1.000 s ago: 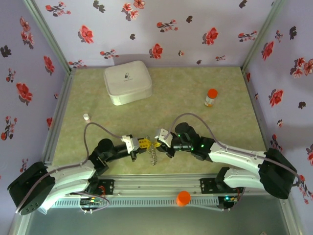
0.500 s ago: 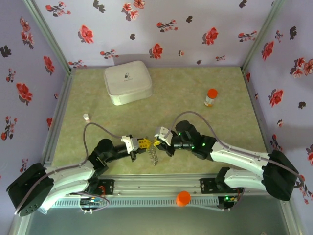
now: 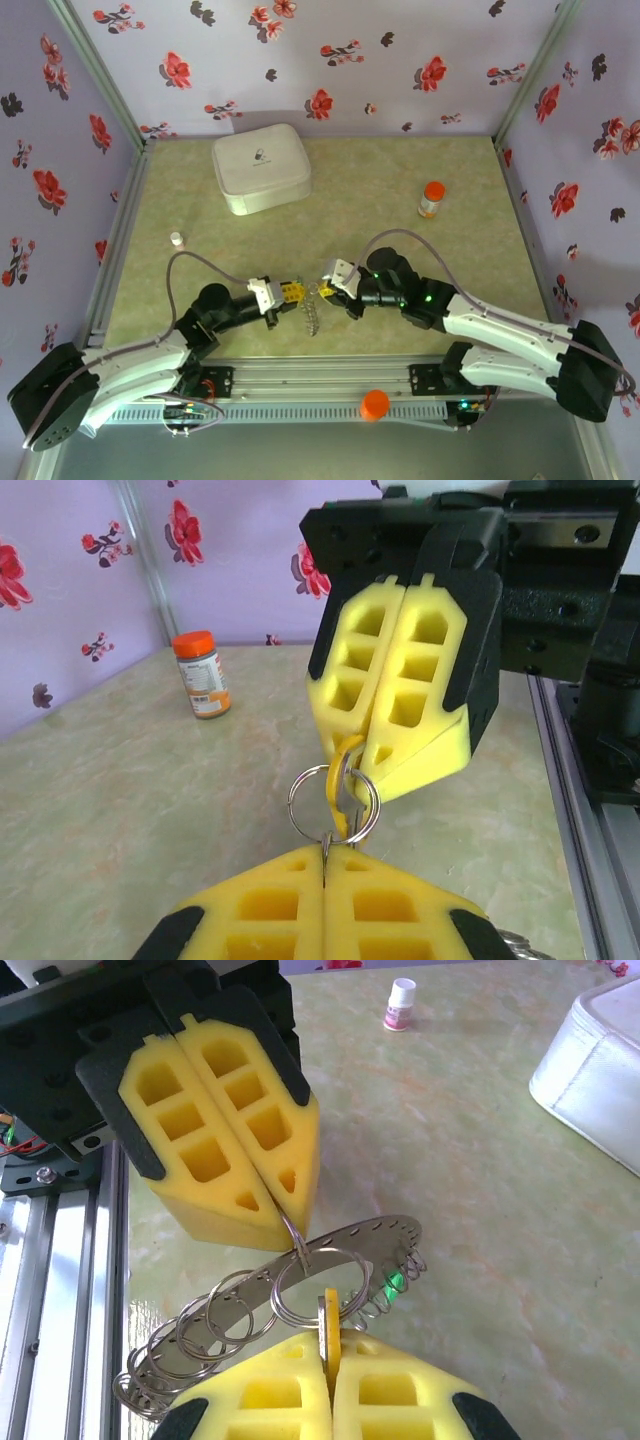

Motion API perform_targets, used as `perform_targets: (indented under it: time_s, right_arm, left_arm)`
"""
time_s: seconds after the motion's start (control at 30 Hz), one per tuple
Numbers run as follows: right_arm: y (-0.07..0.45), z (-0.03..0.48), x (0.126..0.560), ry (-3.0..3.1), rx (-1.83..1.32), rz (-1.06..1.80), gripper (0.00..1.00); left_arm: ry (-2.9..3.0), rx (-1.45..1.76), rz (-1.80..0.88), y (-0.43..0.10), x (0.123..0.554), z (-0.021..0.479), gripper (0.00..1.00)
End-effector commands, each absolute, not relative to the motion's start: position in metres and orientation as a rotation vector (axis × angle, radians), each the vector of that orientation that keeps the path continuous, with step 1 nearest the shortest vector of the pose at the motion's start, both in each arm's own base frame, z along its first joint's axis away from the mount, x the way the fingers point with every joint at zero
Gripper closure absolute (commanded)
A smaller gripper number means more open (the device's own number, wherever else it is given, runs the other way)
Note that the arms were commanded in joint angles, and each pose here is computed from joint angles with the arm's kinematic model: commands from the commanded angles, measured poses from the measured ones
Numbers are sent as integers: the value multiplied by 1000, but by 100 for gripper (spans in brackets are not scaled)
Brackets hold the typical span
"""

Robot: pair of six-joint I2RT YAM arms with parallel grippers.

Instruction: Put the keys on the keyring

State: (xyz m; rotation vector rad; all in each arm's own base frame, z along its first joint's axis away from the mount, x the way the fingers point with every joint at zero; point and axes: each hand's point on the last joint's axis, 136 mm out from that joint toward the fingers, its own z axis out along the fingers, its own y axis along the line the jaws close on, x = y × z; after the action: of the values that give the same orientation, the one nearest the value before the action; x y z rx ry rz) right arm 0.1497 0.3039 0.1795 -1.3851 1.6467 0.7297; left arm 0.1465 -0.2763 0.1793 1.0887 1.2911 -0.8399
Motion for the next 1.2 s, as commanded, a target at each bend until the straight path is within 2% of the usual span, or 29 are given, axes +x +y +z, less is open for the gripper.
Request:
perform_targets:
  time_s: [0.0,0.13,0.27,0.4,0.53,0.67,0.87,1.0,1.17]
  right_arm:
    - [300,200,161,1618,-1355,655,100]
    - [301,210,164,1599,-1347,634,100]
    - [302,218,167,1580,-1361,603,100]
    - [310,226,171,1561,-1392,586,100]
    - [334,238,166,1494,-1439,627,100]
    - [373,250,157,1393,-1507,672,100]
    - [436,272,172,1341,-1336,881,100]
    - [443,233,197,1470,-1254,849,100]
    - [403,161,229,1771,-1266,562,100]
  left_arm:
    - [1291,1091,-777,-277,155,183,95]
    - [1272,1047,-748,-274,161,189,56]
    - [1247,909,-676,-258,173,212,33]
    - [1248,720,-512,-222,193,240,27]
    - [1289,455,-272,-165,217,268,20]
    - [1320,242,-73,-115,230,297,19]
    - [1303,89,-20,-88,231,314,20]
    - [1331,49,-1,-80,233,308,23]
    - [1390,62,16,-81,237,288,23]
